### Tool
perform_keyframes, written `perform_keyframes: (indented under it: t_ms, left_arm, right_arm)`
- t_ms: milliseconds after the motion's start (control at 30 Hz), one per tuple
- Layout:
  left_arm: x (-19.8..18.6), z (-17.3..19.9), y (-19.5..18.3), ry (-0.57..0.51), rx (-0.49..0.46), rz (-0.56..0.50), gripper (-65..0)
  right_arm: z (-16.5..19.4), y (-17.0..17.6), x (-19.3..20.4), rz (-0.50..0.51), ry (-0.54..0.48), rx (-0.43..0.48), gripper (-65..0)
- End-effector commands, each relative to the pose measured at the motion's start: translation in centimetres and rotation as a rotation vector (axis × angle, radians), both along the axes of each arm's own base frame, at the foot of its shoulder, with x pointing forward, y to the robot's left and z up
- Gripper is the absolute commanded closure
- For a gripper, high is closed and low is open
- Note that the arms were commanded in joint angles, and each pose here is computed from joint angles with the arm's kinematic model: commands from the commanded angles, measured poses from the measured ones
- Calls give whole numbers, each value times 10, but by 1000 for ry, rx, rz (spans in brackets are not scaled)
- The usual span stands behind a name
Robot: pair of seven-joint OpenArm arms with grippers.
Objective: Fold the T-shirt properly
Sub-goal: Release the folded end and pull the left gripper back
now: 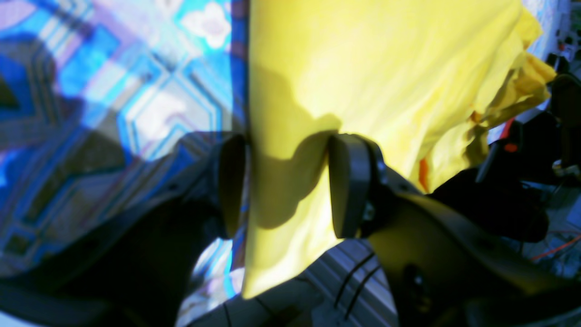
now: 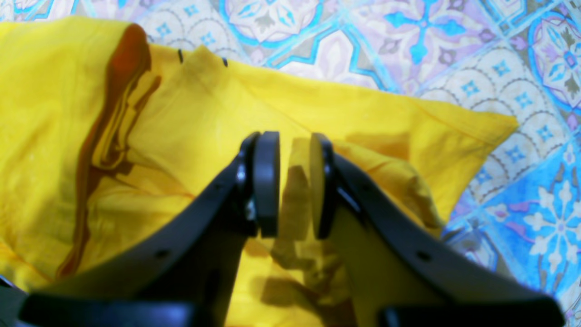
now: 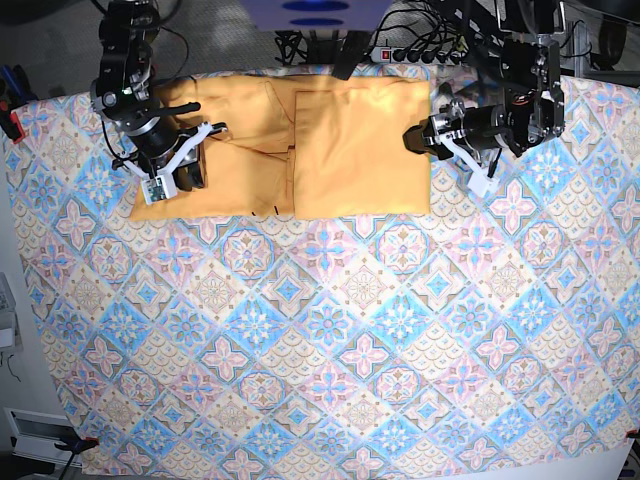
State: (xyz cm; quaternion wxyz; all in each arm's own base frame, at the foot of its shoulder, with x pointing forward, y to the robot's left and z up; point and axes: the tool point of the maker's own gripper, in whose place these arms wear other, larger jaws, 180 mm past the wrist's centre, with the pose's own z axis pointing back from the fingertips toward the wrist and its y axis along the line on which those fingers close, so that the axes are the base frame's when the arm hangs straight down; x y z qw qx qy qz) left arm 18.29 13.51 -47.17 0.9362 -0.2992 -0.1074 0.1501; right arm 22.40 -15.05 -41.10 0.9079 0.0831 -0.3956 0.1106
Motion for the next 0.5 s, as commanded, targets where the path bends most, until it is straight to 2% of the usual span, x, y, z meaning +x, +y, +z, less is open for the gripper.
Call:
perform_keyframes:
  t_ms: [0, 100, 233, 267, 467]
  left_arm:
    - [1, -2, 0, -1, 18, 1, -297]
    - [1, -1, -9, -5, 5, -26, -231]
    - [1, -1, -13, -7, 2, -34, -60]
    - [1, -1, -13, -7, 2, -34, -35]
    - [8, 2, -11, -22, 4, -32, -2]
  right_arm:
    - [10, -1, 7, 0, -42, 3, -117]
    - [10, -1, 7, 0, -42, 3, -117]
    - [10, -3, 7, -4, -43, 1, -117]
    - [10, -3, 7, -4, -43, 1, -117]
    - [10, -4, 7, -5, -43, 1, -117]
